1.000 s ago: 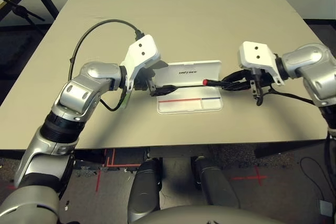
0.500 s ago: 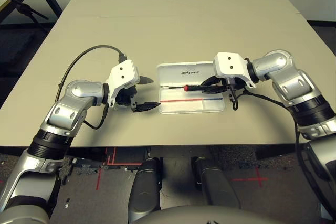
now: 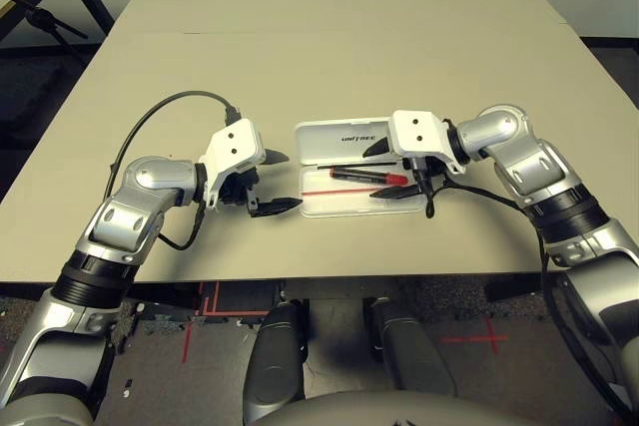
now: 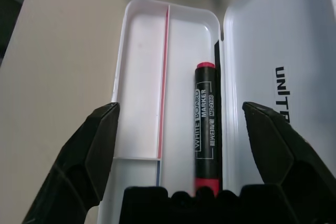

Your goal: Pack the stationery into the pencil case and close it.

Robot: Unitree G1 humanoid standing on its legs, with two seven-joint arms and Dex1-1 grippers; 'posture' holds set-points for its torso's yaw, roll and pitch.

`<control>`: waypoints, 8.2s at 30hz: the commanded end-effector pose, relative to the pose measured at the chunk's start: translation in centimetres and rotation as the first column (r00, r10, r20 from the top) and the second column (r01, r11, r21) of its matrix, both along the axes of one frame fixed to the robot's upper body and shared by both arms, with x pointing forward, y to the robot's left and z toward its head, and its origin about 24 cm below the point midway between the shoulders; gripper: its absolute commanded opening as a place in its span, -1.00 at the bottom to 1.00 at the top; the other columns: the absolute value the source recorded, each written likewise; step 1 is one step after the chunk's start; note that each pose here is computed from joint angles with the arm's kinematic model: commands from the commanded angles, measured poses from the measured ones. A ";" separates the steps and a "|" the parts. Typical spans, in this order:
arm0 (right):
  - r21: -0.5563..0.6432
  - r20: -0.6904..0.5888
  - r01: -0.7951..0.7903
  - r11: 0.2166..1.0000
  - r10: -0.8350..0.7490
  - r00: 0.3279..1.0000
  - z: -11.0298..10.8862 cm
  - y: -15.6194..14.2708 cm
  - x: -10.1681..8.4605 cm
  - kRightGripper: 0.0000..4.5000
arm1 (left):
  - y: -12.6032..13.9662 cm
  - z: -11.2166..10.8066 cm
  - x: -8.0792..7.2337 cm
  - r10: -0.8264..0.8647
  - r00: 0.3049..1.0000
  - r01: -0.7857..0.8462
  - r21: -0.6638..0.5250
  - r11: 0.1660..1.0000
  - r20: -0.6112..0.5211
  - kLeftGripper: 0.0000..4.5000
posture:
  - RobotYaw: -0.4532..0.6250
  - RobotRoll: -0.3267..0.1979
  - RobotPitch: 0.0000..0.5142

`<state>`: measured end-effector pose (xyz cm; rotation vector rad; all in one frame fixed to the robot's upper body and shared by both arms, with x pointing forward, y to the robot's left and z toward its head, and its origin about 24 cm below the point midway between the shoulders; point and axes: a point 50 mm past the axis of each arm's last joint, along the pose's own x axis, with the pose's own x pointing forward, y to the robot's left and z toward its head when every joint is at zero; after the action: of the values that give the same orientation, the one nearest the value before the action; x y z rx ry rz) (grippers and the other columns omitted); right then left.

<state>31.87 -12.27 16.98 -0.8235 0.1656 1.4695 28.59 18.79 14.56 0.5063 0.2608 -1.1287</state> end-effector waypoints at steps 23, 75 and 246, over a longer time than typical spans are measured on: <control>0.119 -0.284 0.140 0.983 -0.101 0.953 2.2 -5.6 -3.5 0.99 | 2.9 0.5 -0.2 0.420 0.907 -0.417 0.070 0.906 -0.034 1.00 | -0.12 0.25 -0.16; 0.132 -0.217 0.156 0.979 -0.126 0.968 1.5 -5.8 -2.2 1.00 | 6.1 1.4 -1.0 0.413 0.910 -0.403 0.156 0.902 -0.035 -0.52 | -0.11 0.25 -0.20; -0.008 -0.197 0.659 0.752 -0.647 0.737 -0.3 -12.2 -1.2 -0.86 | -2.3 2.6 -2.8 -0.193 0.980 0.194 0.026 0.981 -0.037 1.00 | -0.23 0.25 -0.17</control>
<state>31.17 -25.02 16.77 -0.4757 0.4917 0.7311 25.88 16.37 17.36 0.5476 0.2442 -1.3078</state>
